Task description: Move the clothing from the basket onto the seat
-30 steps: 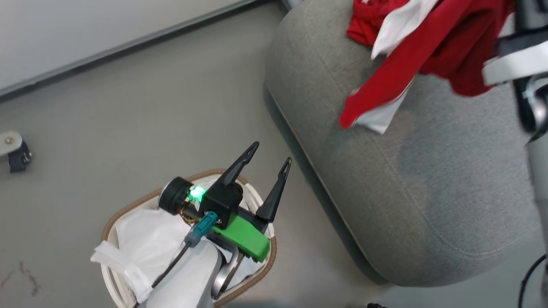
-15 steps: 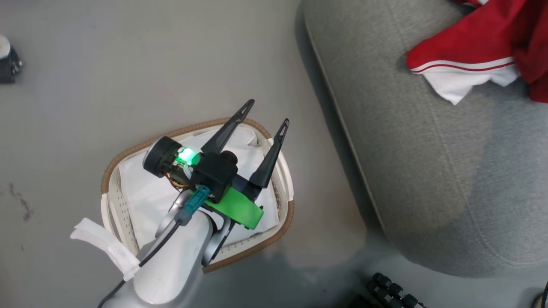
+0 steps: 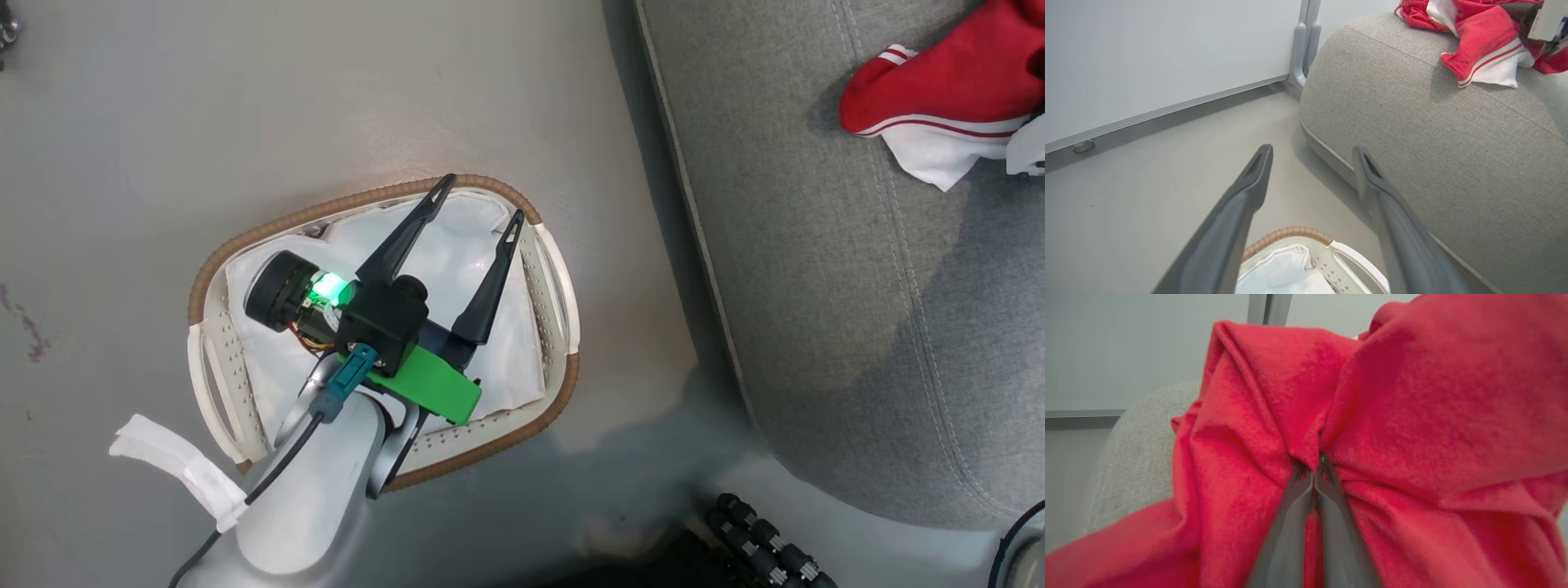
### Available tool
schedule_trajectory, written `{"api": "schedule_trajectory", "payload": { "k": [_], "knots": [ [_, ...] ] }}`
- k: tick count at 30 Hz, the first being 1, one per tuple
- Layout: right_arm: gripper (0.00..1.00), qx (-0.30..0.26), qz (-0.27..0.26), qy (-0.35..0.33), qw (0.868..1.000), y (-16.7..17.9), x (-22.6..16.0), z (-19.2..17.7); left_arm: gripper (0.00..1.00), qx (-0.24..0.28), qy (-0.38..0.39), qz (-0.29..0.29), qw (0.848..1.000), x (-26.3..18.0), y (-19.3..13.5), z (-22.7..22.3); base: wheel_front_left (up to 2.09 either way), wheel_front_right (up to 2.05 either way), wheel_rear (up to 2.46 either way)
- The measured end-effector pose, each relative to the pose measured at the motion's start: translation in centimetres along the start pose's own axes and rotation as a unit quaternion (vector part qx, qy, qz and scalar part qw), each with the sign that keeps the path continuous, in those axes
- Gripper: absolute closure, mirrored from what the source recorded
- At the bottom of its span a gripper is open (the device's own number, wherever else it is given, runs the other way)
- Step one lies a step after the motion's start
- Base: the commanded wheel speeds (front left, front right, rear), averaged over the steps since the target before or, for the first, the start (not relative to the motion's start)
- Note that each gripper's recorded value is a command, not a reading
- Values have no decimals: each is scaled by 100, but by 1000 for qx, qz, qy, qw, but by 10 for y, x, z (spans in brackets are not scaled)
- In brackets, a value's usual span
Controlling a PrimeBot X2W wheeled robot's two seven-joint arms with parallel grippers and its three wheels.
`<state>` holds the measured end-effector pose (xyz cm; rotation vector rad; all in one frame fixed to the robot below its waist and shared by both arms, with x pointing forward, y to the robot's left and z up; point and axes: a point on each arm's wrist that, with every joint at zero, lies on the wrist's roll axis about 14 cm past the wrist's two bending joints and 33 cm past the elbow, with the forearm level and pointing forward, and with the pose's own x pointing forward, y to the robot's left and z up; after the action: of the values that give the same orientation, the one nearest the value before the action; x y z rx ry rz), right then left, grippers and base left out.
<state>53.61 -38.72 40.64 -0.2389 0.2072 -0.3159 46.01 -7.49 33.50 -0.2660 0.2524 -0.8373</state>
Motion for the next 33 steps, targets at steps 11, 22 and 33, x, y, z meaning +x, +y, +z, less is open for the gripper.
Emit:
{"api": "schedule_trajectory", "payload": {
  "k": [11, 22, 33],
  "knots": [
    [0, -8, -2, -37, 999, -6, -16, 30, 0, 4, -24, 3, 1000, 0, -6, 27, 0, 0, 0],
    [0, -25, 18, -95, 995, -12, -38, 86, 0, 3, -66, 32, 997, -16, -13, 75, 0, 0, 0],
    [0, 6, 85, -155, 984, 31, -72, 139, 0, 12, -135, 144, 980, -71, 20, 137, 0, 0, 0]
  ]
}}
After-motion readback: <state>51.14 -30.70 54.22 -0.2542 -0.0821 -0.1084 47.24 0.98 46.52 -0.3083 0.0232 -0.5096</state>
